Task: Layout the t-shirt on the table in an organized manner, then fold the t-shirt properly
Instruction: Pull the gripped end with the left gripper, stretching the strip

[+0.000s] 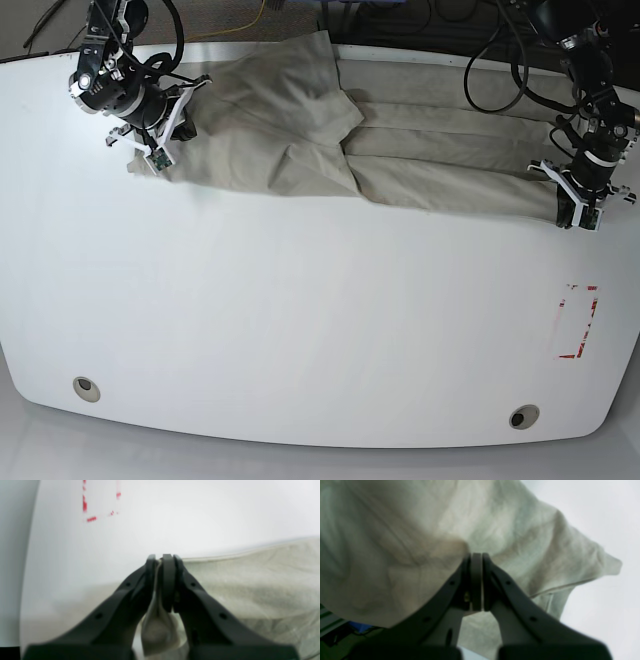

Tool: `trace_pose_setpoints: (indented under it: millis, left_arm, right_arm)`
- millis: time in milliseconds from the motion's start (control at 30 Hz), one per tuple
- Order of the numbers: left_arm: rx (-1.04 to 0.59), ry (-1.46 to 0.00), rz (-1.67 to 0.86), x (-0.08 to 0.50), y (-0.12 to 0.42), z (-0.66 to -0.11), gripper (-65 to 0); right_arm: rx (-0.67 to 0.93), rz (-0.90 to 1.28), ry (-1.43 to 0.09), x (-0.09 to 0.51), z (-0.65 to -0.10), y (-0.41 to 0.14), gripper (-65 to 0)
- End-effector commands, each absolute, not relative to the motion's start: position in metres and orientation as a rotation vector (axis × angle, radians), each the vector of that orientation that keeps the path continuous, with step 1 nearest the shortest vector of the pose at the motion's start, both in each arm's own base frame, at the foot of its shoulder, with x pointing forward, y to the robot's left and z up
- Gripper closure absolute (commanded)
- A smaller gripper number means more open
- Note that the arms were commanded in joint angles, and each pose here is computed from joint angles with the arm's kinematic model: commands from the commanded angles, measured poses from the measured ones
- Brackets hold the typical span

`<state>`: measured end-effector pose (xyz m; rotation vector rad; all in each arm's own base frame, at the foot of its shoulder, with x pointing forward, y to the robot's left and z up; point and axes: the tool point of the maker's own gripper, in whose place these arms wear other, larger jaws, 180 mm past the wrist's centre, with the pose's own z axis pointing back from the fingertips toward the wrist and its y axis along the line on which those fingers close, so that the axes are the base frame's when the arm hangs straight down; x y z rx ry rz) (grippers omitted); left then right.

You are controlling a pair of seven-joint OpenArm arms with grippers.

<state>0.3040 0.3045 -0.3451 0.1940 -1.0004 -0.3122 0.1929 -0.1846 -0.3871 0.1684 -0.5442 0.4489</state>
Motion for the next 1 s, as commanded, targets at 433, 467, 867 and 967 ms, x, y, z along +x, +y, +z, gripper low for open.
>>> trace_pose_setpoints:
  millis: [433,467,867,967]
  left_arm:
    - [0.281,-1.030,-0.318,0.273,0.317,-0.320,-2.3]
    - [0.286,-1.024,-0.314,0.269,0.319,-0.321,-2.3]
    - [0.288,-0.947,-0.309,0.241,0.326,-0.338,-2.5]
    - [0.284,-0.926,-0.311,0.234,0.326,-0.343,-2.5]
  right_arm:
    - [0.164,0.454,-0.577,0.199,-0.379,-0.186,0.0]
    - [0.164,0.454,-0.577,0.199,-0.379,-0.186,0.0]
    - [0.178,0.442,-0.581,0.198,-0.381,-0.181,0.0]
    - [0.182,0.439,-0.581,0.197,-0.381,-0.179,0.0]
